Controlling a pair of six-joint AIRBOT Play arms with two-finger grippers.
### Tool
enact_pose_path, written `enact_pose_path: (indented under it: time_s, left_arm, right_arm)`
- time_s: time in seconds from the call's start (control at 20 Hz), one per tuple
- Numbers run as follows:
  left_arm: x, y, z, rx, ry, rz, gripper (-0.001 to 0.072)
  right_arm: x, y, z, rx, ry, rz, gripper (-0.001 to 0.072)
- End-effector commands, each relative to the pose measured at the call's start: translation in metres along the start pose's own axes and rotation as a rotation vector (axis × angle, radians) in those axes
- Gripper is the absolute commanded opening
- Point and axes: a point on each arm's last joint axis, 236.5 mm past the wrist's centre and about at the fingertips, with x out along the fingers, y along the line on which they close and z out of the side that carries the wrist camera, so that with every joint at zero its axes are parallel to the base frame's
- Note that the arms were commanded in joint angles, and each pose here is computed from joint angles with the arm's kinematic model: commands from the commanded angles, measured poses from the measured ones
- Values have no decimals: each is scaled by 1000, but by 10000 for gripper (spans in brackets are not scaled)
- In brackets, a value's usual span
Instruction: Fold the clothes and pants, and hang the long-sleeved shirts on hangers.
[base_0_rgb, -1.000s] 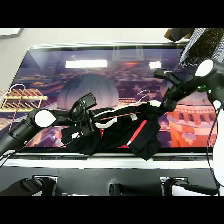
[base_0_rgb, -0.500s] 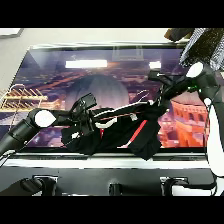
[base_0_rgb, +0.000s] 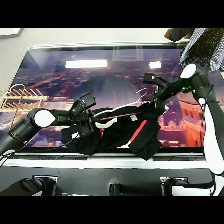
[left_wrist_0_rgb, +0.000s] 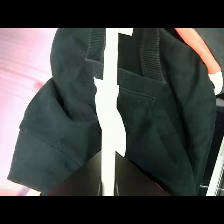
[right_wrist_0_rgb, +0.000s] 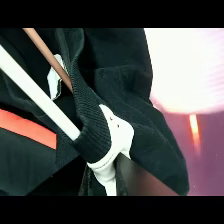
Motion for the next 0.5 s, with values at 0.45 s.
enact_pose_path:
  time_s: [0.45]
  left_arm:
    - [0,0,1,2,-3,0,40]
  right_arm:
    - [-21,12,26,-3,-77,-15,168]
